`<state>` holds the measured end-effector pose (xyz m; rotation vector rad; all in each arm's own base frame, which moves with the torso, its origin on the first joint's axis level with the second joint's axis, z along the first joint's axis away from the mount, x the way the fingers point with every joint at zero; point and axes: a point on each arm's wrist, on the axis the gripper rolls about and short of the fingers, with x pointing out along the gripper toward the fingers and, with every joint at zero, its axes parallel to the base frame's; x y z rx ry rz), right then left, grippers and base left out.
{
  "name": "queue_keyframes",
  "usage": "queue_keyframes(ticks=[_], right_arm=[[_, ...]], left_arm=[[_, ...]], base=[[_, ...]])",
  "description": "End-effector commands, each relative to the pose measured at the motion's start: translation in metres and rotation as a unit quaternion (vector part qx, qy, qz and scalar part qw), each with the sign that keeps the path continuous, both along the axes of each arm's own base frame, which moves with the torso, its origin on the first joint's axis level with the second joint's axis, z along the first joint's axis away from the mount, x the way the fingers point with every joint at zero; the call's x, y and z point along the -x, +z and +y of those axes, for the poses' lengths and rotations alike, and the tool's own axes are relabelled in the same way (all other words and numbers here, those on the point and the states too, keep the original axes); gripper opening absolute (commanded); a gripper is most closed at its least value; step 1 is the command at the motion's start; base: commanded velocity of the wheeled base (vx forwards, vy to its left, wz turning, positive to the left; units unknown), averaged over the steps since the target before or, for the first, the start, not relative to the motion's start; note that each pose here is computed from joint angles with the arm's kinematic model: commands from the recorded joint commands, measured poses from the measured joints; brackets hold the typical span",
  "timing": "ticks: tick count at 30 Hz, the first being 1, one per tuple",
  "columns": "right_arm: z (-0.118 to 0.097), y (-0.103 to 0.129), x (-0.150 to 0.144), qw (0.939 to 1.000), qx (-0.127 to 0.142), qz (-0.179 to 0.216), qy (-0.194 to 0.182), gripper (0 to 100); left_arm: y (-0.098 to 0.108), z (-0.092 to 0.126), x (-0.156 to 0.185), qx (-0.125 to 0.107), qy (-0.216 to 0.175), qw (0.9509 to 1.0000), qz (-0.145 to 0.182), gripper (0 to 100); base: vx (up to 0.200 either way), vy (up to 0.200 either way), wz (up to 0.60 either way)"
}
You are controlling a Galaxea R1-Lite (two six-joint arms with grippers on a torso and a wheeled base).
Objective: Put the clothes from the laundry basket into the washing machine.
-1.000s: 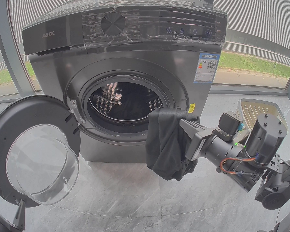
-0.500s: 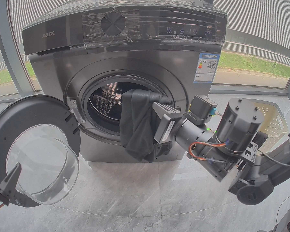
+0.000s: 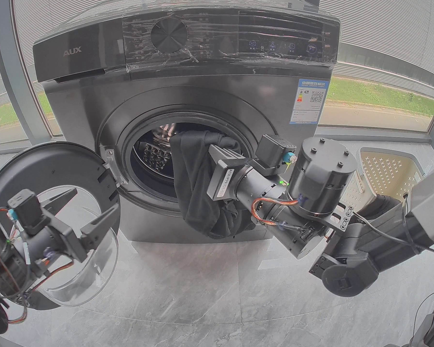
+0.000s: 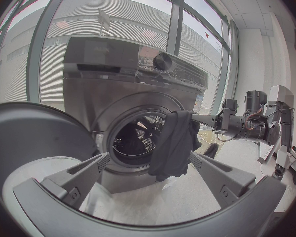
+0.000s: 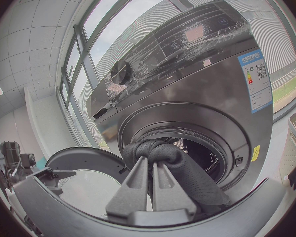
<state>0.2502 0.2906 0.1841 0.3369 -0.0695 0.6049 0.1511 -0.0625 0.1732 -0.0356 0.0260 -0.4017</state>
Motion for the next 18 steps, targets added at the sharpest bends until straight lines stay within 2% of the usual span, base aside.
queue_keyframes(ticks=[1,10,14,15,18], right_arm=[[0.013,-0.008,-0.014,1.0000,-0.001,0.001,-0.003,0],[0.012,-0.009,-0.016,0.9999,-0.002,0.003,-0.015,0],[0.013,-0.015,-0.018,0.9995,0.001,0.009,-0.030,0],[0.014,-0.019,-0.020,0.9994,0.003,0.014,-0.031,0],[0.014,-0.020,-0.020,0.9993,0.002,0.018,-0.033,0]], left_arm=[[-0.066,-0.062,-0.048,-0.026,-0.035,0.9964,0.073,100],[-0.101,-0.093,-0.062,-0.028,-0.064,0.9946,0.077,100],[-0.101,-0.095,-0.063,-0.021,-0.064,0.9945,0.080,100],[-0.099,-0.097,-0.066,-0.010,-0.063,0.9951,0.076,100],[-0.102,-0.098,-0.066,-0.014,-0.065,0.9945,0.081,100]], base=[[0.000,0.000,0.00],[0.000,0.000,0.00],[0.000,0.000,0.00],[0.000,0.000,0.00],[0.000,0.000,0.00]])
